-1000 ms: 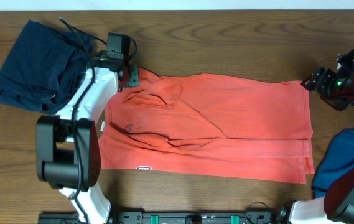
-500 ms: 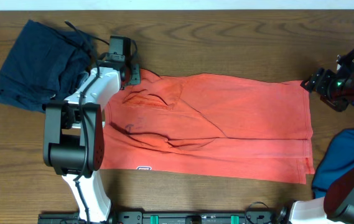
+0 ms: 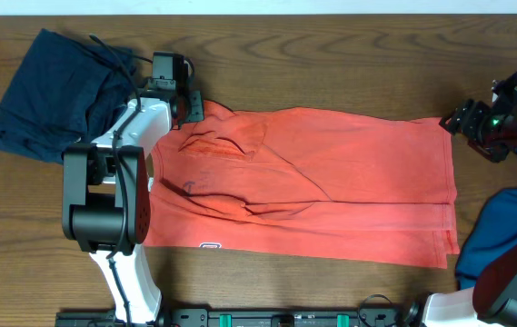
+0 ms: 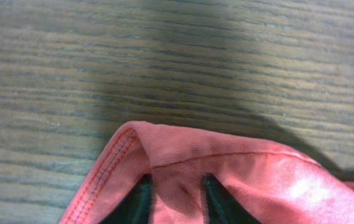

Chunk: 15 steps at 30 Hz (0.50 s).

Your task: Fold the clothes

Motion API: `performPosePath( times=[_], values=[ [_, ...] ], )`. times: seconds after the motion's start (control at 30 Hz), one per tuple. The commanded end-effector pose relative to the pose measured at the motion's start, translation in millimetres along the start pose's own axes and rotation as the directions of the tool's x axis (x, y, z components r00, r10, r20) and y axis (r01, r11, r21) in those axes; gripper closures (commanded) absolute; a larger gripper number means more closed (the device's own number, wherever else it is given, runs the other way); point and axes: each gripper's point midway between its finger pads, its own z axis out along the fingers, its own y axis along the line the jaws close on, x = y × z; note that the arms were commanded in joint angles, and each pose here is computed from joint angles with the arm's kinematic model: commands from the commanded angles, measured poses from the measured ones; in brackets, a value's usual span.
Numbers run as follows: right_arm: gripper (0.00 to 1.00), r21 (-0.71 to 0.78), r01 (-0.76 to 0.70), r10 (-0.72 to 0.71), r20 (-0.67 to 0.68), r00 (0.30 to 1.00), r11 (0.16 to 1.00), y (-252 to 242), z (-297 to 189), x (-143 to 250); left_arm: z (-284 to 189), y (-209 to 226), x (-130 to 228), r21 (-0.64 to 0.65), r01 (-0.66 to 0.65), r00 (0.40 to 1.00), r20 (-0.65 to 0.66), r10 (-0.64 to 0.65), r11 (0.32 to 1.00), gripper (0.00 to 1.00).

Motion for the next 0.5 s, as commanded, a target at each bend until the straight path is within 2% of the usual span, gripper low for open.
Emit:
performPosePath(
  times=[0.0, 0.47],
  values=[
    [0.25, 0.006, 0.024, -0.024, 0.001, 1.000, 1.000, 1, 2, 0, 9, 5, 8, 0.007, 0.005, 1.000, -0.025, -0.005, 1.000, 0.92],
    [0.24, 0.049, 0.028, -0.029, 0.025, 0.999, 0.998, -6, 2, -6, -1, 47, -34, -0.014, 0.086, 0.993, 0.088, -0.085, 0.996, 0.94]
  ],
)
